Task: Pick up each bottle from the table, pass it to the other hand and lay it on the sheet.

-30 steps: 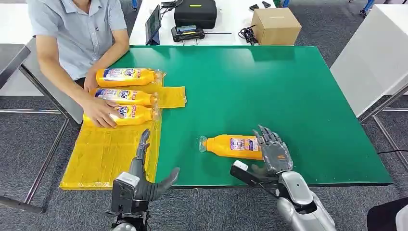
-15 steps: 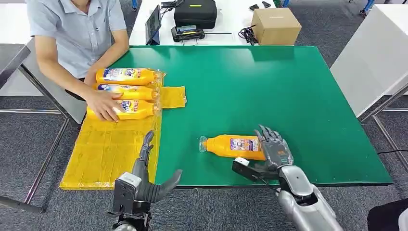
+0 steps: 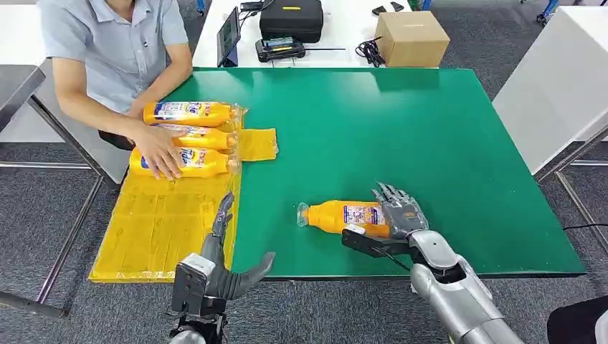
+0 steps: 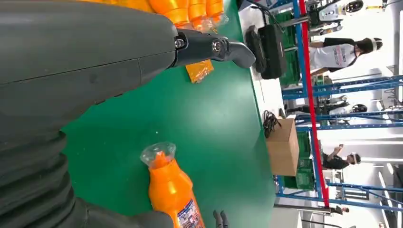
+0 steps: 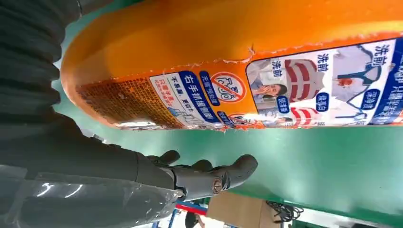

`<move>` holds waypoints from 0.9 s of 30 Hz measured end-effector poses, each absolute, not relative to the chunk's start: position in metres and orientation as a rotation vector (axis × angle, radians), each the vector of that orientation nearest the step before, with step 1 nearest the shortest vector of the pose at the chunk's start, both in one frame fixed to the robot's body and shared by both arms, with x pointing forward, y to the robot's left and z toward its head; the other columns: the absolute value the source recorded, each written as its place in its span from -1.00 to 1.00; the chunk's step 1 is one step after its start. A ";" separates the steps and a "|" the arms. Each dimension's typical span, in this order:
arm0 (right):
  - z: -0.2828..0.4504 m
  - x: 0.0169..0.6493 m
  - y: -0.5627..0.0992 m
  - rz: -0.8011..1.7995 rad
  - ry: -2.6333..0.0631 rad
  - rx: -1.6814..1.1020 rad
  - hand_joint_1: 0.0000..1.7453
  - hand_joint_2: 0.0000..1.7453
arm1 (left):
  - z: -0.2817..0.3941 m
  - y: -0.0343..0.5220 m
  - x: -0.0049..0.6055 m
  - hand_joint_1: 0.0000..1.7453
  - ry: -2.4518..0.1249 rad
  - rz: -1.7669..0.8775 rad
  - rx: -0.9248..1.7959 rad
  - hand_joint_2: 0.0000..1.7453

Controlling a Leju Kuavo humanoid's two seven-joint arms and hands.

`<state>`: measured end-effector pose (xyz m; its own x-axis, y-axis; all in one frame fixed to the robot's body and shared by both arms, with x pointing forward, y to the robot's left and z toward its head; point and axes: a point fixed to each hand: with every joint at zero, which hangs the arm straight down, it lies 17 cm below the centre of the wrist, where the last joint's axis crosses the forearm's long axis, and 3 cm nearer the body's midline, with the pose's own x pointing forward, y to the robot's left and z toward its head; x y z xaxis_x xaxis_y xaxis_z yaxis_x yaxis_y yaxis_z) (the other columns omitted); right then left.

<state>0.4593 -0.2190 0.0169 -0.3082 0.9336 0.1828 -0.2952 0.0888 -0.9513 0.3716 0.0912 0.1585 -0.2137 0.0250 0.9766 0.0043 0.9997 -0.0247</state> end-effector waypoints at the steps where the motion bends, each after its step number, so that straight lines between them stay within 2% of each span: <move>1: 0.016 0.459 -0.219 1.464 -1.290 -0.717 -1.00 1.00 | 0.158 0.091 0.372 -1.00 -1.786 0.018 -0.021 1.00; 9: 0.005 0.457 -0.215 1.484 -1.261 -0.677 -1.00 1.00 | 0.158 0.089 0.374 -1.00 -1.781 -0.002 -0.021 1.00; 10: 0.005 0.458 -0.214 1.487 -1.258 -0.671 0.78 1.00 | 0.158 0.089 0.374 -1.00 -1.781 -0.004 -0.020 1.00; 11: 0.003 0.458 -0.214 1.491 -1.250 -0.654 1.00 1.00 | 0.158 0.088 0.374 -1.00 -1.779 -0.011 -0.022 1.00; 20: -0.012 0.450 -0.235 1.542 -1.142 -0.453 1.00 1.00 | 0.154 0.079 0.377 -1.00 -1.781 -0.073 -0.039 1.00; 27: -0.011 0.446 -0.253 1.464 -1.140 -0.354 1.00 1.00 | 0.156 0.069 0.378 -1.00 -1.796 -0.100 -0.065 1.00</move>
